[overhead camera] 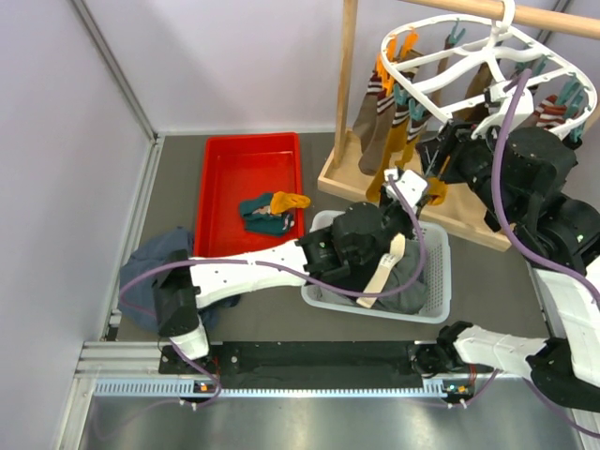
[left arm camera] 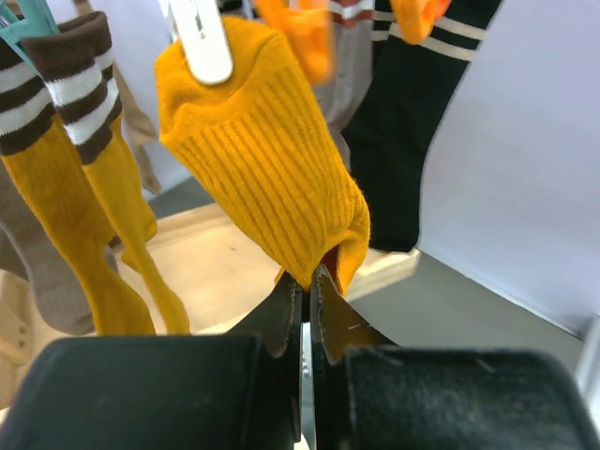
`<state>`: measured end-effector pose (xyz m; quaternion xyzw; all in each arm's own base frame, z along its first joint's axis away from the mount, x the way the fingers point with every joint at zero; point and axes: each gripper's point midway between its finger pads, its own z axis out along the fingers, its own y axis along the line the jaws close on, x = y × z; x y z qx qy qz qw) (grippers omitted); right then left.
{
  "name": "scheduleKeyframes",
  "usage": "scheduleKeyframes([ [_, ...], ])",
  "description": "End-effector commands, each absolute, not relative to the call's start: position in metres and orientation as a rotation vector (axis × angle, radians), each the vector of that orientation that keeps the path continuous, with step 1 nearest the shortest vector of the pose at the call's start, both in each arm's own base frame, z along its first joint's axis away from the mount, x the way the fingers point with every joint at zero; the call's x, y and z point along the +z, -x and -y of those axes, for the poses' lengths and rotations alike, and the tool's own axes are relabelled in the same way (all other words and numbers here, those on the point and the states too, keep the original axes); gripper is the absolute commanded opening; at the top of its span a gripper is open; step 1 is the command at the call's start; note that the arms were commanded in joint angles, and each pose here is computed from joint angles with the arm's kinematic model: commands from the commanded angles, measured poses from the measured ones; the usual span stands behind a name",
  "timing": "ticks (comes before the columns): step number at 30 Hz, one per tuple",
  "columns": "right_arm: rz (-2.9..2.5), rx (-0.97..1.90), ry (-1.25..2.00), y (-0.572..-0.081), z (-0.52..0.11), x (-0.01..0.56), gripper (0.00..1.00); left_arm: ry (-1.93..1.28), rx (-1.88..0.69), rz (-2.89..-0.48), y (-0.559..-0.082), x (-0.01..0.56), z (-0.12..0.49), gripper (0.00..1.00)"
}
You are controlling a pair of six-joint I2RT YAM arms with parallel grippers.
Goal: Remove the socks clipped to the hanger
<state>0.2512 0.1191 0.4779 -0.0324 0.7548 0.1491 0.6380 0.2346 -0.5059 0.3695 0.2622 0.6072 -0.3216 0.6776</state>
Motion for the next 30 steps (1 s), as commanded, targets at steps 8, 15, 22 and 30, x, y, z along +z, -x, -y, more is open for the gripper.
scheduleKeyframes([
  [8,-1.590,0.590,-0.044,-0.245,-0.123,0.490,0.57,-0.606,-1.104,-1.346,-0.220,0.433,0.474,0.00],
  [15,-1.495,0.700,-0.156,-0.234,-0.112,0.490,0.60,-0.665,-1.180,-1.360,-0.221,0.437,0.472,0.00],
  [22,-1.499,0.679,-0.250,-0.251,-0.098,0.494,0.66,-0.695,-1.181,-1.377,-0.224,0.431,0.469,0.00],
  [30,-1.537,0.746,-0.247,-0.268,-0.105,0.489,0.72,-0.727,-1.242,-1.374,-0.225,0.437,0.464,0.00],
])
